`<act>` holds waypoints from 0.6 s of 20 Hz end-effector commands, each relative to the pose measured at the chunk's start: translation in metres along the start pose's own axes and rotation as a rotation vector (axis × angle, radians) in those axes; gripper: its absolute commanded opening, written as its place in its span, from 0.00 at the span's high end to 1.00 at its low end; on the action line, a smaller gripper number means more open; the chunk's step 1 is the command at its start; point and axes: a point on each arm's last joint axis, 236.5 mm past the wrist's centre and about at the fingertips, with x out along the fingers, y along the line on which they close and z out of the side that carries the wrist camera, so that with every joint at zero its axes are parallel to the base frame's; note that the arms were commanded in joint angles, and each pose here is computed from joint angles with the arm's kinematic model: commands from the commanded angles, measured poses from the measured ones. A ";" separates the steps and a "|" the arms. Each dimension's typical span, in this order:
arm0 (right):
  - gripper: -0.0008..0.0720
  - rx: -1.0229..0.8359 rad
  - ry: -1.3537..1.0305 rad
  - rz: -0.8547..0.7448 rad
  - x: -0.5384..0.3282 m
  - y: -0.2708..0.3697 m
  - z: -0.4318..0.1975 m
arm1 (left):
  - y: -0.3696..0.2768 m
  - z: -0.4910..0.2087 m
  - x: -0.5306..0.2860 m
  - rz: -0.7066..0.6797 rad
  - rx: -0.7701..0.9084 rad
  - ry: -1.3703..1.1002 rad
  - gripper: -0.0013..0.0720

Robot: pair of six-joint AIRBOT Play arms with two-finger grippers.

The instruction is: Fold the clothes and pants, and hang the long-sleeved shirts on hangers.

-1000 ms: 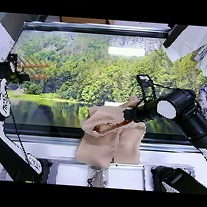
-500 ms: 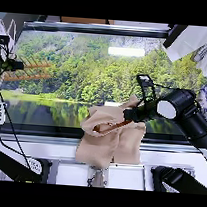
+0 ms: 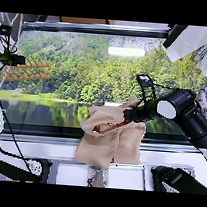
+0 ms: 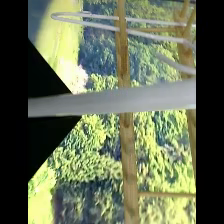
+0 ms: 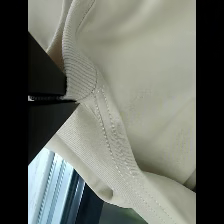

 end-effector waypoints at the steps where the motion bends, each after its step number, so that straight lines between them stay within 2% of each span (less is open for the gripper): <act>1: 0.94 0.000 0.001 0.000 0.000 0.000 0.000 | -0.062 0.003 -0.052 -0.224 0.225 -0.035 0.96; 4: 0.94 0.000 0.001 0.000 0.000 0.000 0.000 | -0.141 -0.021 -0.126 -0.539 0.625 -0.155 0.96; 6: 0.94 0.000 0.001 -0.001 0.000 0.000 0.000 | -0.178 -0.066 -0.174 -0.768 0.792 -0.169 0.96; 7: 0.94 0.001 0.001 0.000 0.000 0.000 0.000 | -0.181 -0.085 -0.182 -0.805 0.808 -0.132 0.96; 12: 0.94 0.000 0.001 -0.001 0.000 0.000 0.000 | -0.178 -0.130 -0.192 -0.789 0.850 -0.076 0.96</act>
